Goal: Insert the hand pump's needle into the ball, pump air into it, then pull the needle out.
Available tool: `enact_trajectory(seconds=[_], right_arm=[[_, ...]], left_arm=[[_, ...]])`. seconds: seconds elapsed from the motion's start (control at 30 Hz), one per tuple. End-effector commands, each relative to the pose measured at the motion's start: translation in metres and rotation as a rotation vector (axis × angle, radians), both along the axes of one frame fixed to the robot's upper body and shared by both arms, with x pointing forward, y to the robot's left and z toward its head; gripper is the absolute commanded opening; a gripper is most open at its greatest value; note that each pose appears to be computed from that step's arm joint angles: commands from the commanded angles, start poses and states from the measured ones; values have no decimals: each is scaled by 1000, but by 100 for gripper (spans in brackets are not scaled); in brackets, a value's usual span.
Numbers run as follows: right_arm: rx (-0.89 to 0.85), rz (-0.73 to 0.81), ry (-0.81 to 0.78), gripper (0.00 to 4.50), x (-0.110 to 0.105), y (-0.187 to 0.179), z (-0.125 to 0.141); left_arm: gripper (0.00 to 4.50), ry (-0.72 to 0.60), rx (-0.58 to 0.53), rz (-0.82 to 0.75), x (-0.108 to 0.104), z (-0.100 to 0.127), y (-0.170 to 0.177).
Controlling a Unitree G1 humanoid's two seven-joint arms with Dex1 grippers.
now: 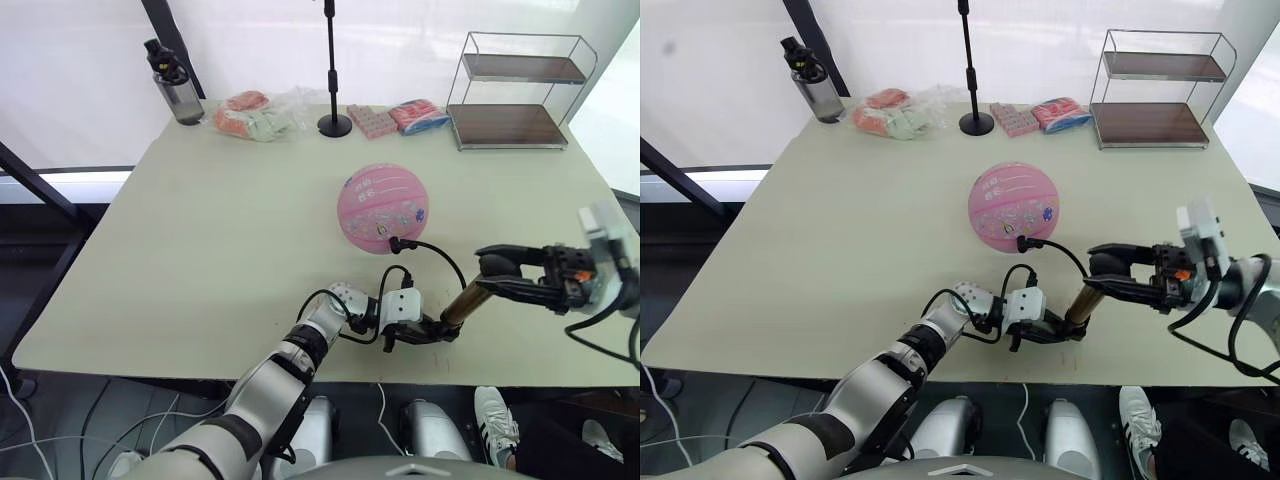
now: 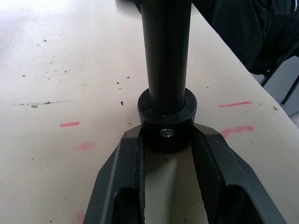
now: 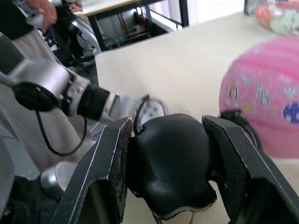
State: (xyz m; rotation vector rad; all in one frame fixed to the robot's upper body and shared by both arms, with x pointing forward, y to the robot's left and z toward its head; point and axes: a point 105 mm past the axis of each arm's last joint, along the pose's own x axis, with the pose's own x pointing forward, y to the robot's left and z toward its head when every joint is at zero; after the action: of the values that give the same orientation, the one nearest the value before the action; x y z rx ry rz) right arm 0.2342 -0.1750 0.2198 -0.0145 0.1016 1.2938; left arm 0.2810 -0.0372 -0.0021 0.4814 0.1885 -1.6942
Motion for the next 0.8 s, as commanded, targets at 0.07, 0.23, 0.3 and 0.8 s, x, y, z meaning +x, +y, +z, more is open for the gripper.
enact_trajectory(seconds=[0.07, 0.23, 0.3, 0.8], right_arm=[[53, 19, -144, 192, -12, -6, 69], [56, 33, -140, 192, -15, -7, 88], [50, 35, -138, 192, -15, -7, 91], [-30, 34, -46, 192, -12, 5, 49]], left_arm=[[116, 82, 114, -12, -15, -30, 17], [116, 82, 112, -13, -15, -30, 16], [116, 81, 112, -13, -15, -30, 16], [116, 79, 113, -14, -15, -30, 17]])
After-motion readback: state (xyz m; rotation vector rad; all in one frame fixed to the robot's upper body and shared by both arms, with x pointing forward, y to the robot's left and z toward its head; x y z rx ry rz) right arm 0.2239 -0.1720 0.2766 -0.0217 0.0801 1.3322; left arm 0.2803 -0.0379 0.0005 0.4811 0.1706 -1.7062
